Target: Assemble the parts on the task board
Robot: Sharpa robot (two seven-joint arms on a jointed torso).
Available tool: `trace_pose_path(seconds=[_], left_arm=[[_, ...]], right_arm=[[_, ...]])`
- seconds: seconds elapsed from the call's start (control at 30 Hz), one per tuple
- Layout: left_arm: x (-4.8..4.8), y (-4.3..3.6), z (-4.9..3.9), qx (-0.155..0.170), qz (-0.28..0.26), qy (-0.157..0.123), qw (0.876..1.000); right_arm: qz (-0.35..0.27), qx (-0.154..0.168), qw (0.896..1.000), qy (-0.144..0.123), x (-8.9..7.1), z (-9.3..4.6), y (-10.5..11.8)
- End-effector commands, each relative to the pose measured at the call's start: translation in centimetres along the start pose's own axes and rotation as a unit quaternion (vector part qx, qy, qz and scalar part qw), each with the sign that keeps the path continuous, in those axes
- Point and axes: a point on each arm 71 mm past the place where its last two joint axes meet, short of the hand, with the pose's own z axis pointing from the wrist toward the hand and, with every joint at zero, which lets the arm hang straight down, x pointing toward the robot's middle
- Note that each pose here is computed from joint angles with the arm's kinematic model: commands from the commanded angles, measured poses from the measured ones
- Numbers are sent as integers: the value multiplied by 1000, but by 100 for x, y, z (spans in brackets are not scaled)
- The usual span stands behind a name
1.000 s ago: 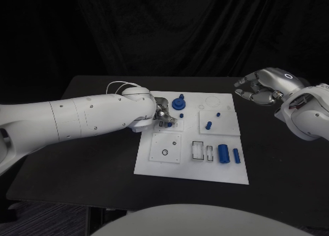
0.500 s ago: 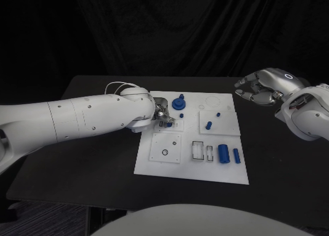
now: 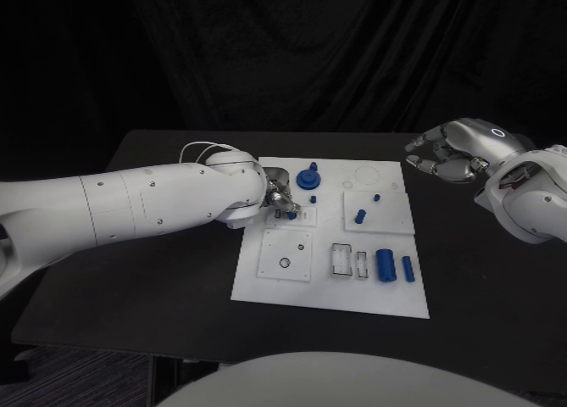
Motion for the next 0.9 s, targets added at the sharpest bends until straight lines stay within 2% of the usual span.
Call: trace_pose_path(seconds=[0.03,0.3,0.57,0.8,0.9], left_arm=[[-3,-30,-7,19,-13,-13,1000],[-41,-8,-55,34,-34,-49,998],[-68,48,-124,42,-57,-86,994],[-16,102,-164,48,-70,-110,990],[35,114,-175,55,-64,-128,988]], right_arm=[[-1,11,1000,5,16,-7,-19],[-1,13,1000,6,18,-13,-27],[-1,14,1000,6,21,-18,-32],[-1,14,1000,5,22,-17,-29],[-1,15,1000,5,20,-21,-32]])
